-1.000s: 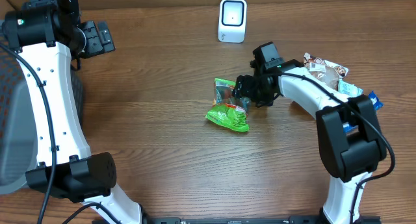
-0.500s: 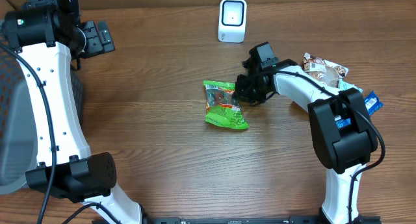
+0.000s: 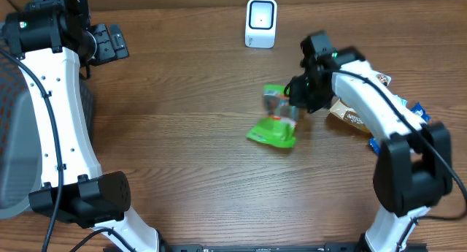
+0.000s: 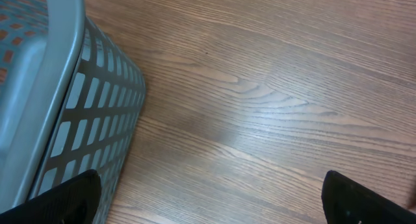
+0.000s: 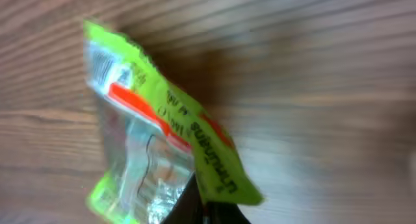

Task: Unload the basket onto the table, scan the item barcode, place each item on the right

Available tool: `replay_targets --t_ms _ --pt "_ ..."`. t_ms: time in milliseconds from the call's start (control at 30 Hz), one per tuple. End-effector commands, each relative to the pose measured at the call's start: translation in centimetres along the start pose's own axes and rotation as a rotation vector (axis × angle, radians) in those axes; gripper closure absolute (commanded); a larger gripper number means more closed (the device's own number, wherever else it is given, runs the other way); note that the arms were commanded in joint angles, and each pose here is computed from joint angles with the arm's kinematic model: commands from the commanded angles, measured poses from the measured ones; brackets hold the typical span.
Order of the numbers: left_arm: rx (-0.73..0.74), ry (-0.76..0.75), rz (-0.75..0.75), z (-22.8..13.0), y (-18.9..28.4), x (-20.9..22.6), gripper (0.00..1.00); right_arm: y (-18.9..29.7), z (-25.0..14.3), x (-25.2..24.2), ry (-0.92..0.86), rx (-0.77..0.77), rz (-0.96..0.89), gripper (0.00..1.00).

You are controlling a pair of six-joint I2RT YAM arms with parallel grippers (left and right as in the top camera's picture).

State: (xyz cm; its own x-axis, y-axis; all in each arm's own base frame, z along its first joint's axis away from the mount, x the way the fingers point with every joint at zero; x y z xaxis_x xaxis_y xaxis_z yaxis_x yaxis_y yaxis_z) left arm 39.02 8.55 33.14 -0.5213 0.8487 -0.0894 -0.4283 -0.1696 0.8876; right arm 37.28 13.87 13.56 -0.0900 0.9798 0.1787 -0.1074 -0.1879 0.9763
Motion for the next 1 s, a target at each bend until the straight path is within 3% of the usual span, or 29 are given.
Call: replay_targets --t_ms 0,200,400,667,967 --pt "0.005 -0.026 -0.003 0.0 -0.3 -0.4 0.00 6.1 1.6 -0.4 0.026 -0.172 -0.266 0.96" --pt "0.005 -0.026 -0.003 0.0 -0.3 -0.4 0.00 9.2 1.2 1.8 0.121 -0.250 -0.488 0.96" --pt "0.005 -0.026 -0.003 0.0 -0.3 -0.4 0.00 3.7 0.7 5.6 0.255 -0.169 -0.530 0.96" --pt "0.005 -0.026 -0.003 0.0 -0.3 -0.4 0.00 -5.3 -1.4 12.9 0.469 -0.048 -0.325 0.93" --pt "0.005 -0.026 -0.003 0.0 -0.3 -0.4 0.00 -3.1 -1.1 16.4 0.541 -0.112 -0.274 0.96"
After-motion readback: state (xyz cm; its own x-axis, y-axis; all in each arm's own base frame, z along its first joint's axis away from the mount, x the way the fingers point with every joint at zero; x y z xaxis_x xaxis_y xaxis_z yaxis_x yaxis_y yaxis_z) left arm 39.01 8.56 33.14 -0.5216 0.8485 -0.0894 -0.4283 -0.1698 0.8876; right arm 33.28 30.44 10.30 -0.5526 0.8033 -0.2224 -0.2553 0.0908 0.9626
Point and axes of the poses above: each gripper's point midway between its finger pads, its own y axis back along the fingers, its own x axis along the line the jaws close on, z = x × y, the point moved 5 cm from there along y, back along the fingers, and after that the axes turned 12 degrees about y, right-handed, at the moved point
